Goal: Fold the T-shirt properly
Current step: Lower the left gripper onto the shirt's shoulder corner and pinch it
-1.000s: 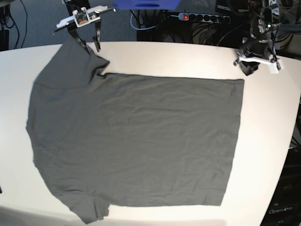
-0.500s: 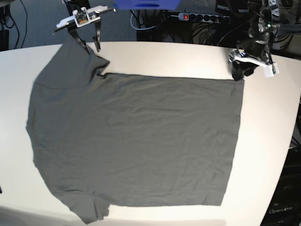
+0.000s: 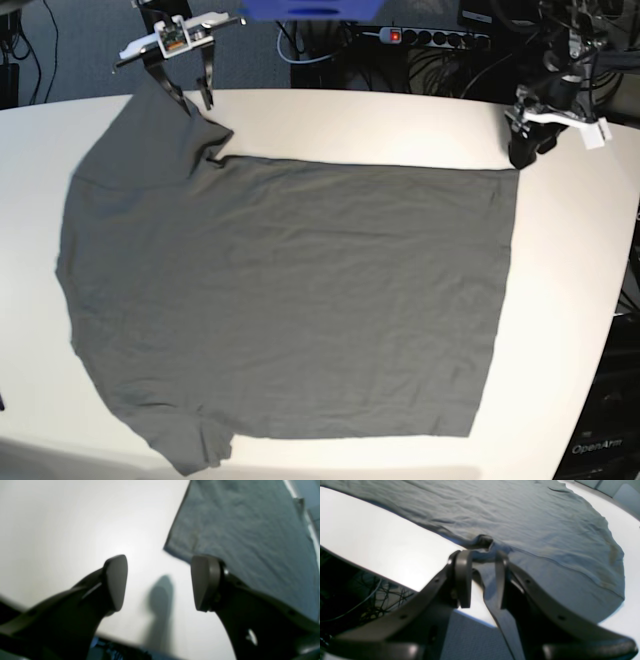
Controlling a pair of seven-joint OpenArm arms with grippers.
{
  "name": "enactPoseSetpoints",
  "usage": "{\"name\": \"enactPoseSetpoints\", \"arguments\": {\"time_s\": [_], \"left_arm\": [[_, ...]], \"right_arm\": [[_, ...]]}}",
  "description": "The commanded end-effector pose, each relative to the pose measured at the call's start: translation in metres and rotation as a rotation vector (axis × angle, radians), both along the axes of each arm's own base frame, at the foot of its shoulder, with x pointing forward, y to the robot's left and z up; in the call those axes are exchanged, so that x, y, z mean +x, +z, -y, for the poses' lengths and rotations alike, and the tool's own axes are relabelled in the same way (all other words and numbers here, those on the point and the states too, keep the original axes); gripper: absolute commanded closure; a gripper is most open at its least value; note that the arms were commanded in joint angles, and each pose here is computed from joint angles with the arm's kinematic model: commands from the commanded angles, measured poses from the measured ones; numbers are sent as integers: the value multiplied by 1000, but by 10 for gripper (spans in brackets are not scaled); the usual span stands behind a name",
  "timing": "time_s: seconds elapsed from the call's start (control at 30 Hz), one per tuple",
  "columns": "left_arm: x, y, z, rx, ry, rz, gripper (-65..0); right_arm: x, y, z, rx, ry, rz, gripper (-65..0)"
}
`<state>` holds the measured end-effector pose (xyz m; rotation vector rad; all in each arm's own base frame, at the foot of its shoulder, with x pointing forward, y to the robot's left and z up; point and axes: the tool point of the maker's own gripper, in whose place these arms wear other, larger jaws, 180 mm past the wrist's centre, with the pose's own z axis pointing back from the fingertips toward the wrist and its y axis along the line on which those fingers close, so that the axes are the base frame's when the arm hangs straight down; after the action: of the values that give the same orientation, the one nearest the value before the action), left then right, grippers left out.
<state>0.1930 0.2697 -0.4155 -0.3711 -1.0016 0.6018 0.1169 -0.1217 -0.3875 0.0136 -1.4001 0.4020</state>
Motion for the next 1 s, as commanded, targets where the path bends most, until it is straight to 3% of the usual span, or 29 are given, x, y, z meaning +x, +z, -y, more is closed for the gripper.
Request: {"name": "enactPoseSetpoints", "arguments": {"time_s": [0.0, 0.27, 0.5, 0.97], "left_arm": [[-6, -4, -1, 1, -13, -22, -396], [4, -12, -2, -22, 2, -21, -396], [8, -32, 10, -77, -60, -118, -396], [11, -35, 17, -89, -76, -128, -396]], "right_arm": [[-1, 8, 1, 3, 2, 30, -170], [-2, 8, 1, 3, 2, 27, -170], [-2, 8, 1, 3, 2, 25, -170], [-1, 8, 1, 3, 2, 29, -170]]}}
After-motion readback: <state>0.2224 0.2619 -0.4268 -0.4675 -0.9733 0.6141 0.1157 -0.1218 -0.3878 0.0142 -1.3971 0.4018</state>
